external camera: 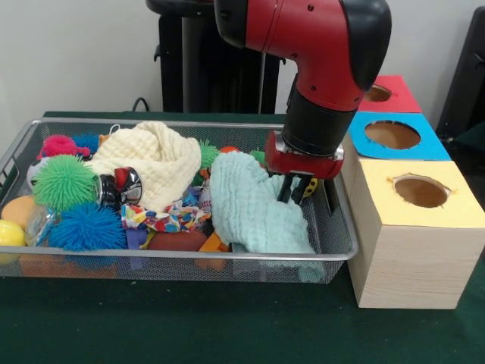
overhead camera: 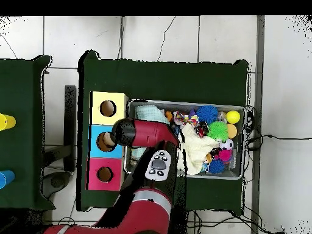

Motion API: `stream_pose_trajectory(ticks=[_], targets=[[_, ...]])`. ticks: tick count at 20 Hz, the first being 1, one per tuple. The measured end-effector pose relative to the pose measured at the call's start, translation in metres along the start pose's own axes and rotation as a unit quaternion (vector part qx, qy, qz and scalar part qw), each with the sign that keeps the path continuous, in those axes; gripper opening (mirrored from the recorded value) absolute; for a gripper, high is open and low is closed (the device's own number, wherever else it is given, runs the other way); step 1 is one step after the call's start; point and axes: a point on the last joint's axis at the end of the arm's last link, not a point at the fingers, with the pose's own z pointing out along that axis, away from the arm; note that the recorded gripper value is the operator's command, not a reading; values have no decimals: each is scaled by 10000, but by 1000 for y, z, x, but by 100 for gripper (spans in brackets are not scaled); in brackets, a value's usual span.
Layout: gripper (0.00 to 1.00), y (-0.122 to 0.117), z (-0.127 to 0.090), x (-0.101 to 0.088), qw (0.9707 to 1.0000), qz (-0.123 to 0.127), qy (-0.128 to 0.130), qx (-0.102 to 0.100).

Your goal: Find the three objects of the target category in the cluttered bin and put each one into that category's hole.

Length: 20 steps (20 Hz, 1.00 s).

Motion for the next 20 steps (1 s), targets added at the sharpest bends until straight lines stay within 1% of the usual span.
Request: stream_pose_trajectory(ticks=[5,10,13,20], targets=[[0,-12,-5,-4,9996,195,-15,-198],[0,-36,-8,-5,9984,452,2,-343],[0,-42,-10,-4,9979,517,8,-386],[0,-40,-16,-3,9977,524,-5,-430]])
